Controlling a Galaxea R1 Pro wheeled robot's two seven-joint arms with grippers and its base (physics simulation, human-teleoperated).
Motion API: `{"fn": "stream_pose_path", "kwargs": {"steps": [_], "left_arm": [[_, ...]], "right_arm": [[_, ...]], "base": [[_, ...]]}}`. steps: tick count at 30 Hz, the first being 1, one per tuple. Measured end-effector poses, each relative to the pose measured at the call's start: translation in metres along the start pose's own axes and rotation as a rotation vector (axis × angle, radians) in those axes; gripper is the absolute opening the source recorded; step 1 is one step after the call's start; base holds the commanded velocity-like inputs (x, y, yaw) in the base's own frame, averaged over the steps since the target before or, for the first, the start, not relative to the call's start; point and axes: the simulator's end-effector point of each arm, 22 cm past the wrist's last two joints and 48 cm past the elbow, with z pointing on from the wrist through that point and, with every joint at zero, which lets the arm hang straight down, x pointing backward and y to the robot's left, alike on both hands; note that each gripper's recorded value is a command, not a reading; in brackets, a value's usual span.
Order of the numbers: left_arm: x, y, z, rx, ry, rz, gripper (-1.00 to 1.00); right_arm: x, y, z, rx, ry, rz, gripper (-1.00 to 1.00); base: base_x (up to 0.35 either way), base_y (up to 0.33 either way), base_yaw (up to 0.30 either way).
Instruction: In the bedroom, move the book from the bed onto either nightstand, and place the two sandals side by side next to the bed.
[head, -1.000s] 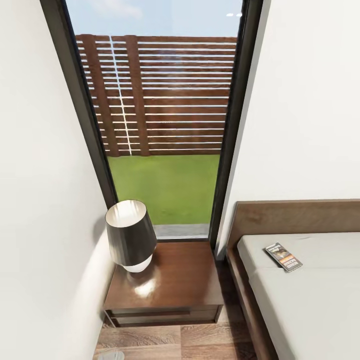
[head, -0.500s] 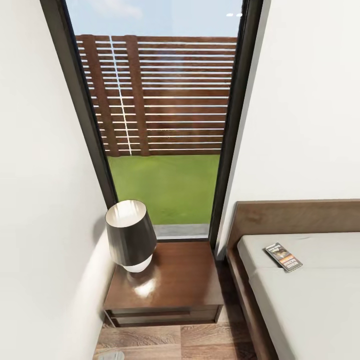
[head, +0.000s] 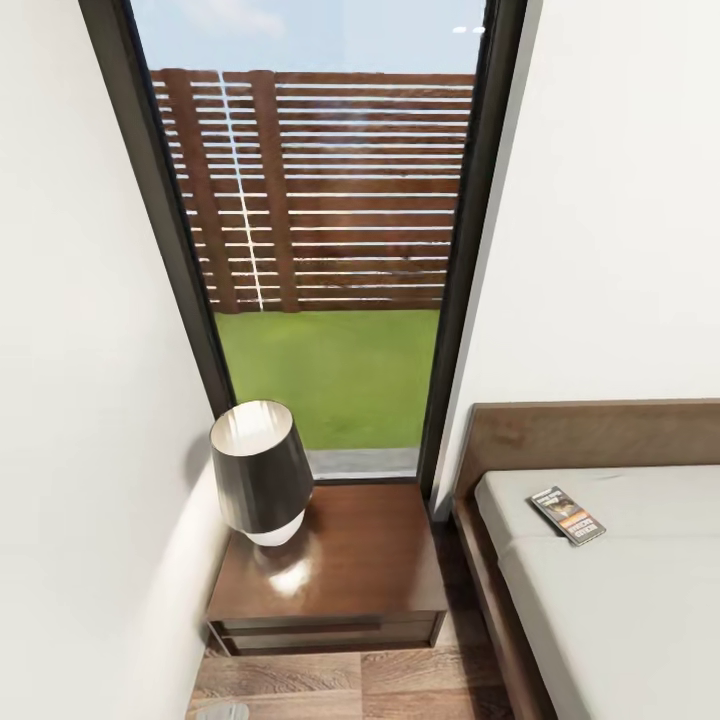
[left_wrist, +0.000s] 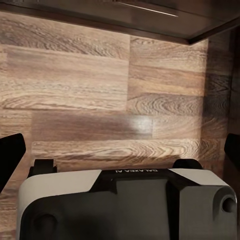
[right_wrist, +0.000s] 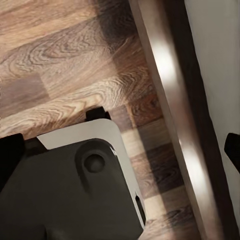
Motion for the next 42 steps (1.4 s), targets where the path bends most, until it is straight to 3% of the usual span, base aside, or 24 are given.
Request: {"fn": "stream_pose_path", "kwargs": {"steps": [21, 42], "left_arm": [[-0.0002, 0.0, -0.0002, 0.0, -0.001, 0.0, 1.0], [-0.0003, 0.0, 0.0002, 0.0, 0.0, 0.0, 1.0]], "right_arm": [[0.0006, 0.001, -0.0001, -0.001, 0.0, -0.002, 1.0], [0.0003, 0.0023, 0.0001, -0.007, 0.001, -0.002, 1.0]], "base": [[0.31, 0.0, 0.0], [0.019, 0.0, -0.044]]}}
